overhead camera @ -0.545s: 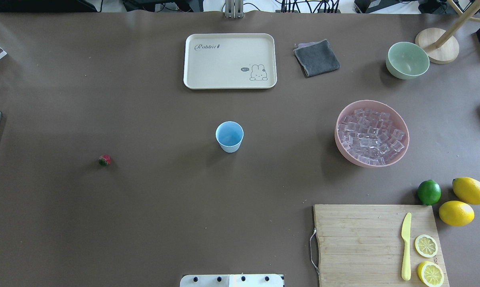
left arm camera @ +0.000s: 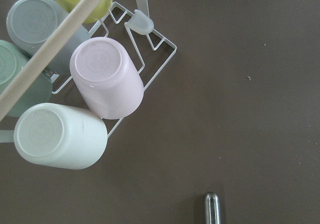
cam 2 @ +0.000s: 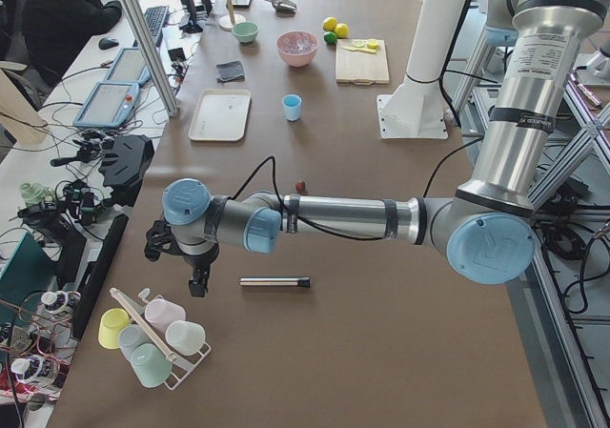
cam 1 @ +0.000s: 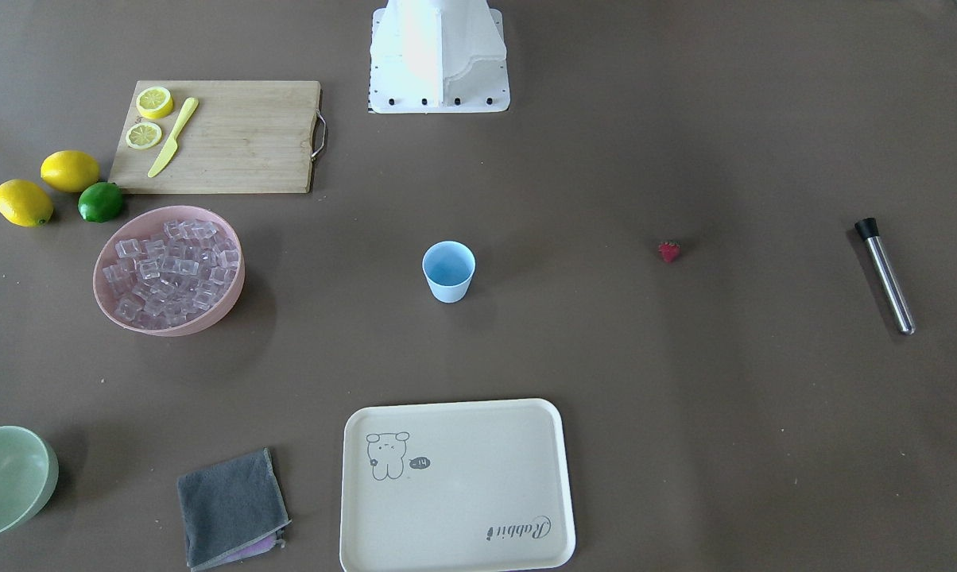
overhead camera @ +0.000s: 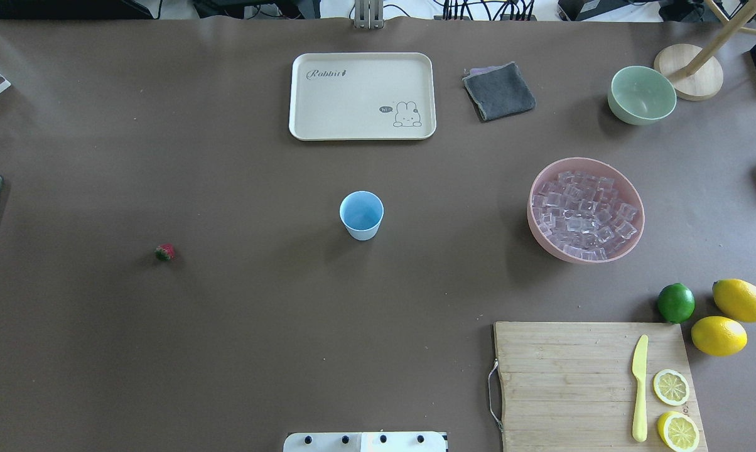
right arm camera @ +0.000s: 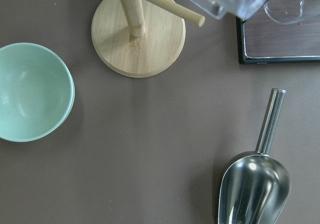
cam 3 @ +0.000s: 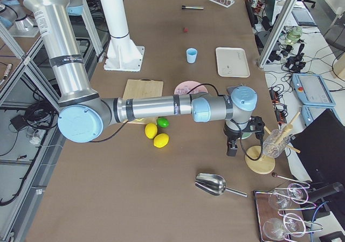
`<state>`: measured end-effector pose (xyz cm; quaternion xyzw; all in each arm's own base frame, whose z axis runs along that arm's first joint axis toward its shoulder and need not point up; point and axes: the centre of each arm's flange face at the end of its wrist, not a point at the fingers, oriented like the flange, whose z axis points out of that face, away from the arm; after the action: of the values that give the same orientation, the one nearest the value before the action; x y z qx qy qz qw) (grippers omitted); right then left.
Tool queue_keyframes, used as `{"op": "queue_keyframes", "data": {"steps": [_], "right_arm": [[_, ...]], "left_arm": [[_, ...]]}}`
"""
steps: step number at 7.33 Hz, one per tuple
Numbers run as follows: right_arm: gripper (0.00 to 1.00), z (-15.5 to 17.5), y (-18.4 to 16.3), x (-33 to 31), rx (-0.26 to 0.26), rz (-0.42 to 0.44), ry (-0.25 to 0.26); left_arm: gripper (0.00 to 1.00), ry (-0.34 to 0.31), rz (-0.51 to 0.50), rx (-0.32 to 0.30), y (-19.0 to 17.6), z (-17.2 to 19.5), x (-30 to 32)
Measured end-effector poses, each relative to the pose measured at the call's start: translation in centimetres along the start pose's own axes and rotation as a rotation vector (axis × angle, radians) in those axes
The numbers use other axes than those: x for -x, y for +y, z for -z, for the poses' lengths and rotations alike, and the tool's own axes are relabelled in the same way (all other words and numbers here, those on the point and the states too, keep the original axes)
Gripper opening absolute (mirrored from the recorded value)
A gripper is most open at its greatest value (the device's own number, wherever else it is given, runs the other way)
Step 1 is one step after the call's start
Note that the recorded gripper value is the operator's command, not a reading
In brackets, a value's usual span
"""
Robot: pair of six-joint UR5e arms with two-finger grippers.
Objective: Mash ice and strawberries in cup
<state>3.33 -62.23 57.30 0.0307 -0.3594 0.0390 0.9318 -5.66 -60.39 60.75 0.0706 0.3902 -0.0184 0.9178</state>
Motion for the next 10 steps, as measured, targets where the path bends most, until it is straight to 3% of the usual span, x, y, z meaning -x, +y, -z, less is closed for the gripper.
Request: {"op": "queue_keyframes", "data": {"steps": [6,10], "right_arm": [[1.0,0.2,0.0,6.6,-0.008,-0.056,-0.045],[0.99,0.8,5.6,24.4,-0.039,0.06,-0.106]], "left_arm": [[0.98,0.049,0.058,-0.027,4.3,0.7,-0.9],[0.98,0.062,0.049,-0.041,3.9,1.2,-1.8]]}}
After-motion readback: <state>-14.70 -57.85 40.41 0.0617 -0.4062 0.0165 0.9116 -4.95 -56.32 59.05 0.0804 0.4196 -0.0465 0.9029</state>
